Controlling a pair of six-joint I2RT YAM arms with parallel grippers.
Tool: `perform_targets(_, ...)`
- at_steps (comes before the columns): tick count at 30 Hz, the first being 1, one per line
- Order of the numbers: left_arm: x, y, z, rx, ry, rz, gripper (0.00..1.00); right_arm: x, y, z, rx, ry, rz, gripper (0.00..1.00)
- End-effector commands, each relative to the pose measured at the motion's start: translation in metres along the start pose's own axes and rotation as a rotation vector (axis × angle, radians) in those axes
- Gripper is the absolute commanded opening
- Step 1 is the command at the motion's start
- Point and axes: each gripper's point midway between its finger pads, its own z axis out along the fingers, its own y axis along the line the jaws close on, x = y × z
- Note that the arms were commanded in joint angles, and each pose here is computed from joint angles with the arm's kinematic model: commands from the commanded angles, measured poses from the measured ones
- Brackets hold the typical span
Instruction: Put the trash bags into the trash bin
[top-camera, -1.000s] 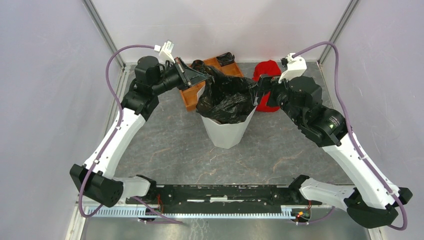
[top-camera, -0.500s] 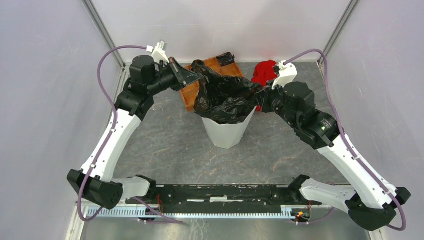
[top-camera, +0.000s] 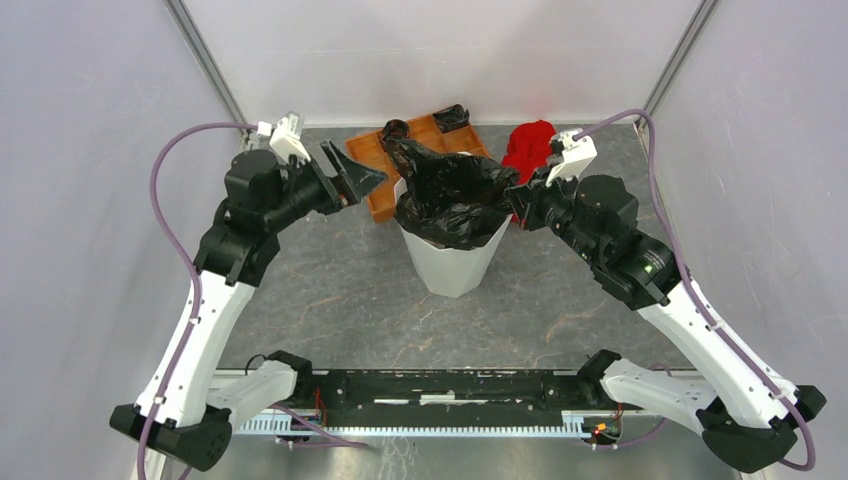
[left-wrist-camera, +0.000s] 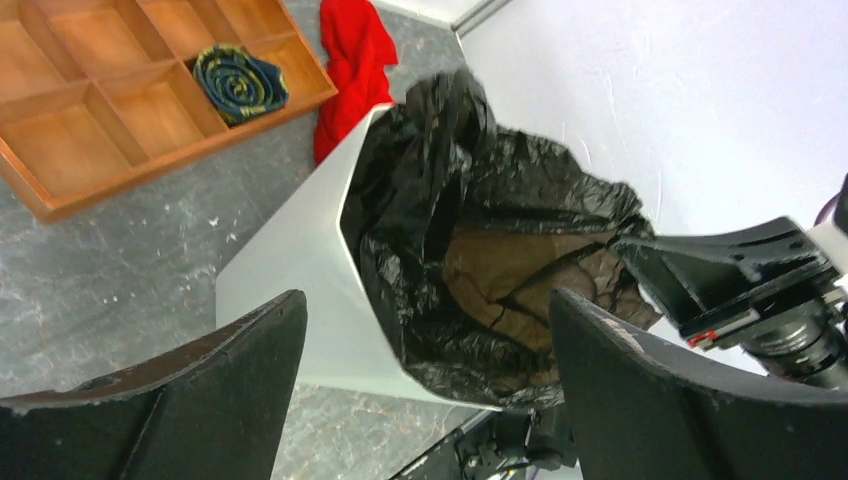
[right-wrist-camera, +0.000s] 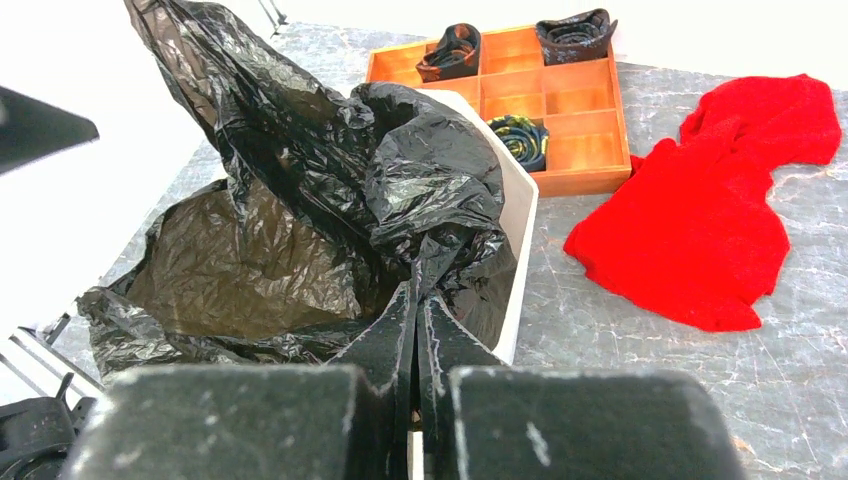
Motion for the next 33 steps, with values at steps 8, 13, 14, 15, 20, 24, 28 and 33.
perform_targets(8, 0.055, 0.005, 0.013, -0.017, 0.14, 0.005, 0.69, -0.02, 0.009, -0.005, -0.051, -0.075, 0.002, 0.0)
perform_targets(13, 0.069, 0.004, 0.02, -0.129, 0.162, 0.116, 0.61, -0.02, 0.012, -0.005, -0.062, -0.071, 0.003, 0.0)
perform_targets(14, 0.07, 0.003, 0.018, -0.141, 0.159, 0.131, 0.59, -0.021, 0.012, -0.005, -0.063, -0.072, 0.002, 0.0)
perform_targets(15, 0.073, 0.003, 0.018, -0.144, 0.166, 0.134, 0.56, -0.021, 0.011, -0.005, -0.061, -0.075, 0.001, 0.0)
perform_targets(20, 0.069, 0.005, 0.019, -0.167, 0.144, 0.13, 0.38, -0.019, 0.01, -0.005, -0.057, -0.075, -0.004, 0.0)
perform_targets(24, 0.057, -0.002, 0.019, -0.156, 0.102, 0.137, 0.31, -0.017, 0.009, -0.005, -0.055, -0.07, -0.007, 0.0)
perform_targets(28, 0.052, -0.007, 0.02, -0.148, 0.097, 0.144, 0.25, -0.016, 0.008, -0.006, -0.054, -0.067, -0.014, 0.0)
perform_targets(33, 0.04, -0.016, 0.008, -0.126, 0.051, 0.148, 0.09, -0.016, 0.001, -0.006, -0.022, -0.065, -0.048, 0.01)
